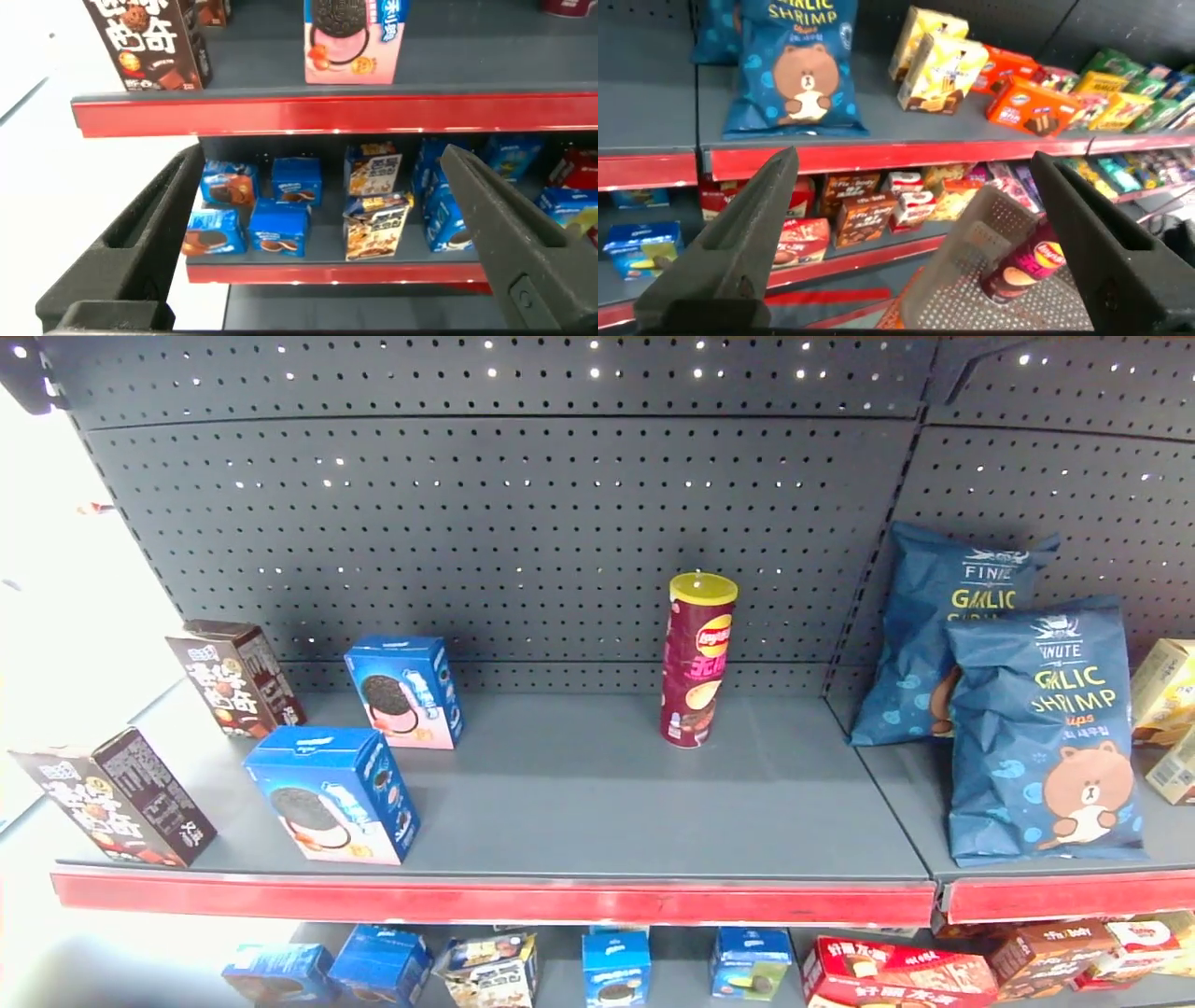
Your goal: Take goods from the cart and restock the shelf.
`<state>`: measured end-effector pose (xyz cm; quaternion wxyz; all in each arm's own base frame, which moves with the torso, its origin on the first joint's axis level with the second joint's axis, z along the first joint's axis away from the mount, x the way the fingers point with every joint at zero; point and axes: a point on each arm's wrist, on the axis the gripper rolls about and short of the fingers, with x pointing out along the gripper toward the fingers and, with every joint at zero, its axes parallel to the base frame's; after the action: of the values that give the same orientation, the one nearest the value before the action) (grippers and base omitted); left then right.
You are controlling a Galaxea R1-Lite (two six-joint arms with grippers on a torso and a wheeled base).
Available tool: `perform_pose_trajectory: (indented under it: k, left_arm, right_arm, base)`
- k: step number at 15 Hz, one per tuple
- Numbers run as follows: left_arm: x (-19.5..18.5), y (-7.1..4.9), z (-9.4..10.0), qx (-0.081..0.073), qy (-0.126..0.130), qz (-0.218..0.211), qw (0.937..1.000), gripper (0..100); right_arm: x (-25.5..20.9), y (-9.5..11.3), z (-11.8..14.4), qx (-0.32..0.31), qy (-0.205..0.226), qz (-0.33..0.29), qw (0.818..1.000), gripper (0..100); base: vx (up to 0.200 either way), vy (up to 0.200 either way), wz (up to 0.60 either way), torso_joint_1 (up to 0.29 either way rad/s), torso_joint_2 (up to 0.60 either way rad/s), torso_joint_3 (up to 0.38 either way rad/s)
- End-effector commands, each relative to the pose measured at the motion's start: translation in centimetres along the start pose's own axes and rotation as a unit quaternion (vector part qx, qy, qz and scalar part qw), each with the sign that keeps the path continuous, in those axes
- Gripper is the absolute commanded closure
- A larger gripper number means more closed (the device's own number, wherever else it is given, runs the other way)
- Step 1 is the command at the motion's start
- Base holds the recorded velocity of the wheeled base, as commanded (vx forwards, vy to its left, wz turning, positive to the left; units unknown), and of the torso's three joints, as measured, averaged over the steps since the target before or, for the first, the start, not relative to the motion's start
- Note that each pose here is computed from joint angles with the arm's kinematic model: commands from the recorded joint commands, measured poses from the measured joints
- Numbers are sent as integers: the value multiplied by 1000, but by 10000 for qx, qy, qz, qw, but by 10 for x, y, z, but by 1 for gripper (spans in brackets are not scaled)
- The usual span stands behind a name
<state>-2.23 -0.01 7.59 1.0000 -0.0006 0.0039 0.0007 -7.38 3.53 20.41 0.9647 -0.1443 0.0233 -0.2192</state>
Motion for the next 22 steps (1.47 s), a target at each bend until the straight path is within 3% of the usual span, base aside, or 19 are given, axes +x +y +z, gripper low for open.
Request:
perform_pose_trajectory:
  k: [1, 15, 22]
  left_arm:
    - [0, 0, 0, -1, 7, 8, 10000, 0]
    - [0, 0, 0, -17, 7, 16, 10000, 0]
    - [0, 0, 0, -9, 7, 16, 10000, 0]
  right_arm:
    - [0, 0, -1, -1, 13, 9, 10000, 0]
    - [-3, 2, -9, -185, -86, 90, 9998, 0]
    - [-2, 2, -8, -185, -91, 105, 9997, 0]
  base:
    - [0, 0, -600, 2, -2, 2]
    - [0, 0, -600, 1, 3, 2]
    - [0, 0, 0, 0, 0, 0]
